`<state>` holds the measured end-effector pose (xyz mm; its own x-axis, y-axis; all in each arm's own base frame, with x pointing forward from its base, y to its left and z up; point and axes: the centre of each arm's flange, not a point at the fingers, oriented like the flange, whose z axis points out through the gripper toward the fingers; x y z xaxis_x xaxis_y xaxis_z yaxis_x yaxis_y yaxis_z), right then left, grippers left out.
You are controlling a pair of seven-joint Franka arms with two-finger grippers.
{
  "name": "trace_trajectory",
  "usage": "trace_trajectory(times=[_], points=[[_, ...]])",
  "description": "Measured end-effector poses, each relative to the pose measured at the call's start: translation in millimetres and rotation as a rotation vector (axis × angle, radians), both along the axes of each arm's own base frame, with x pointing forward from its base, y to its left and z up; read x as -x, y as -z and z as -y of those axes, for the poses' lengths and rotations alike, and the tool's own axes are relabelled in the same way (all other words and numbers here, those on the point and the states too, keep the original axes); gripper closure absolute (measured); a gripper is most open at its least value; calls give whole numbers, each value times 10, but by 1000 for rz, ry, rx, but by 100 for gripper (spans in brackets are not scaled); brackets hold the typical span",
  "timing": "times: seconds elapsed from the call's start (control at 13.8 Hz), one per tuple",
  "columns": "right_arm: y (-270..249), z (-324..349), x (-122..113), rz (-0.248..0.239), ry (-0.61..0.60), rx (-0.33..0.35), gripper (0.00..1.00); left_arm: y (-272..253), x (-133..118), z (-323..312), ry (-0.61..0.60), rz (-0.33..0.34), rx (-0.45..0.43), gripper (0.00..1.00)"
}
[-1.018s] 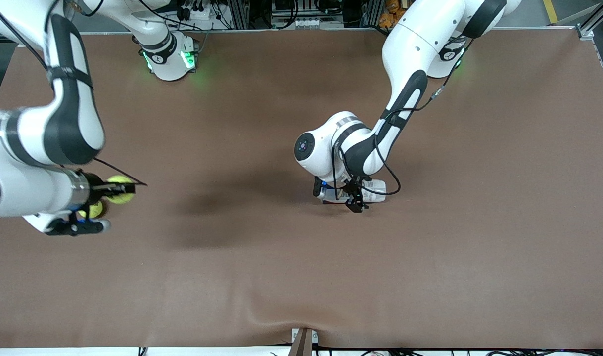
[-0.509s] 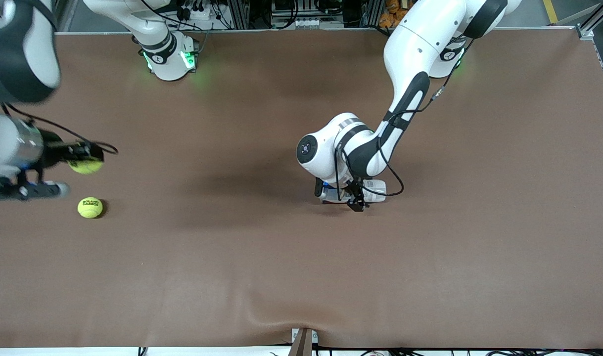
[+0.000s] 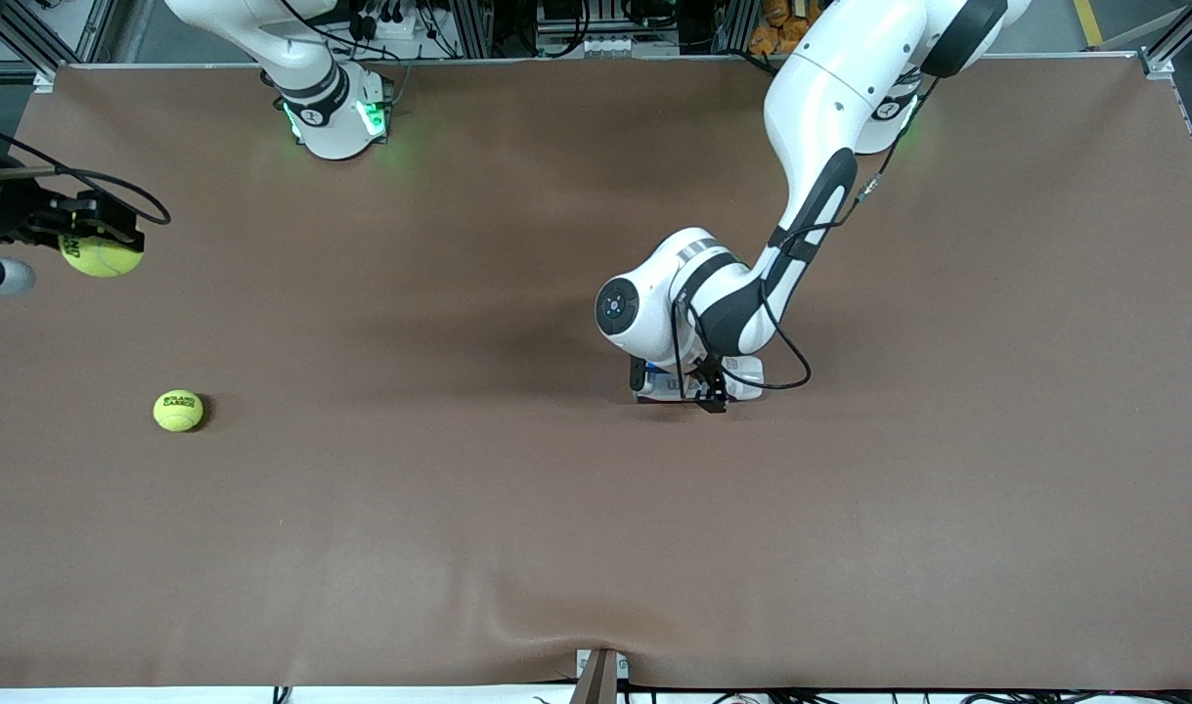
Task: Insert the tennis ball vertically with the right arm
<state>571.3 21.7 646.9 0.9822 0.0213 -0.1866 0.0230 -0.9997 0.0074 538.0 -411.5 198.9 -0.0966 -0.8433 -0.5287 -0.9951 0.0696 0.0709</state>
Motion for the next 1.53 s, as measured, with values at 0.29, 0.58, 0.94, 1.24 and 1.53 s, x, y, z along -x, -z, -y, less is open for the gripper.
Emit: trace_trajectory(times=[0.29, 0.58, 0.94, 1.24, 1.53], points=[[116, 324, -99, 15, 14, -34, 33, 13, 25, 13, -26, -11, 15, 0], [109, 383, -100, 19, 20, -47, 33, 30, 37, 8, -54, 2, 12, 0], [109, 350, -101, 19, 14, -49, 33, 143, 56, 1, -56, -5, 8, 0], [109, 344, -101, 19, 13, -50, 33, 219, 64, 3, -55, -8, 10, 0], [109, 339, -102, 19, 12, -50, 33, 273, 67, 6, -55, -9, 12, 0]])
